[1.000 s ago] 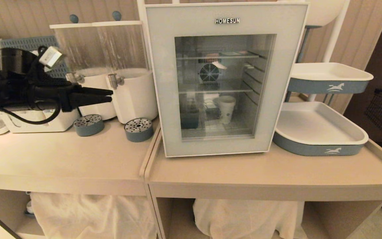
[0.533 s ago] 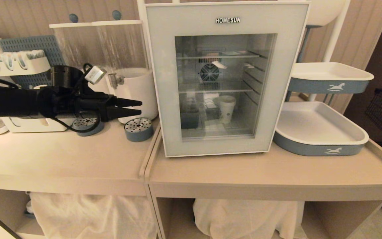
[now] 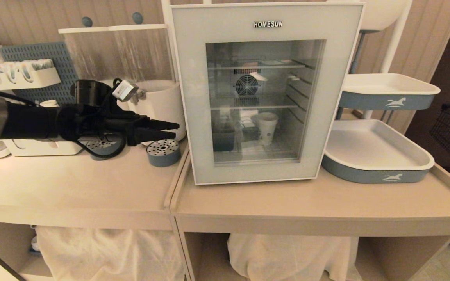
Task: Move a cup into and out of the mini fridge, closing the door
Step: Open the freezer door
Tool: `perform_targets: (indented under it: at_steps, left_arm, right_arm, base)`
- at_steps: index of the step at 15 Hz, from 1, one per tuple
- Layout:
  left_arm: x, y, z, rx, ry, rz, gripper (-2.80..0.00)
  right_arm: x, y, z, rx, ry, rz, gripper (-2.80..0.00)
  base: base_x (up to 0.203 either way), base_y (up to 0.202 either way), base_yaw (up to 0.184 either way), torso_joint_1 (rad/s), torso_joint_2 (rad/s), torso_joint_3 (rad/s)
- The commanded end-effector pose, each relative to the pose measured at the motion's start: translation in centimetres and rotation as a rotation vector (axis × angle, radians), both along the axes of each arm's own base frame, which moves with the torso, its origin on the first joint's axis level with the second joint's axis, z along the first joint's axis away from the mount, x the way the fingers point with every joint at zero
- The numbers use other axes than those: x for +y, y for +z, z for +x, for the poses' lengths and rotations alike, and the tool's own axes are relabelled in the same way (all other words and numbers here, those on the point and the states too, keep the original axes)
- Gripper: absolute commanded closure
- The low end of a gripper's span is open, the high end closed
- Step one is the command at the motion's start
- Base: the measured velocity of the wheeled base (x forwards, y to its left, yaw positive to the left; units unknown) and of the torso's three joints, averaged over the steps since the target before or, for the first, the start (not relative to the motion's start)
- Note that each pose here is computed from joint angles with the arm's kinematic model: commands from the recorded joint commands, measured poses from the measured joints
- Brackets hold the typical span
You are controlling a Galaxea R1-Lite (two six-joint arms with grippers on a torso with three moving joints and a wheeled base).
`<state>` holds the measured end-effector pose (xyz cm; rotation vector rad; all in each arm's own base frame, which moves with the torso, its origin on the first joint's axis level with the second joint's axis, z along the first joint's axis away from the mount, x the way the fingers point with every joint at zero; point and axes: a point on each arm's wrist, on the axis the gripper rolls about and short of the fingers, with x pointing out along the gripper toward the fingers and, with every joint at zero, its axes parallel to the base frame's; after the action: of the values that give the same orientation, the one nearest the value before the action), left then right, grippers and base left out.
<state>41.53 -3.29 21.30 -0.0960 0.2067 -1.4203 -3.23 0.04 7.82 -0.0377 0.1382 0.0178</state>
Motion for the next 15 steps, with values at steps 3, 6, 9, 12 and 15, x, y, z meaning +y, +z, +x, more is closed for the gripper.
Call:
perform_targets:
  at_steps: [3,6,9,12,15]
  left_arm:
    - [-1.3,0.1,0.2,-0.051,-0.035,-0.004,-2.8]
    - [-1.8,0.1,0.7,-0.066,-0.038,-0.001,-2.8]
    - [-2.5,0.3,0.8,-0.088,-0.044,0.001,-2.8]
    - [-2.8,0.3,0.9,-0.094,-0.04,0.006,-2.8]
    - [-3.1,0.0,1.1,-0.084,-0.043,0.006,-2.8]
  right_arm:
    - [0.0,0.0,0.0,0.004,0.0,0.001,0.0]
    - [0.0,0.0,0.0,0.004,0.0,-0.001,0.0]
    - [0.0,0.0,0.0,0.003,0.0,0.001,0.0]
    - [0.0,0.0,0.0,0.003,0.0,-0.001,0.0]
    - [0.0,0.0,0.0,0.003,0.0,-0.001,0.0]
  base:
    - [0.0,0.0,0.0,0.0,0.0,0.0]
    - [0.0,0.0,0.0,0.0,0.0,0.0]
    - [0.0,0.0,0.0,0.0,0.0,0.0]
    - [0.0,0.0,0.0,0.0,0.0,0.0]
    - [0.0,0.0,0.0,0.0,0.0,0.0]
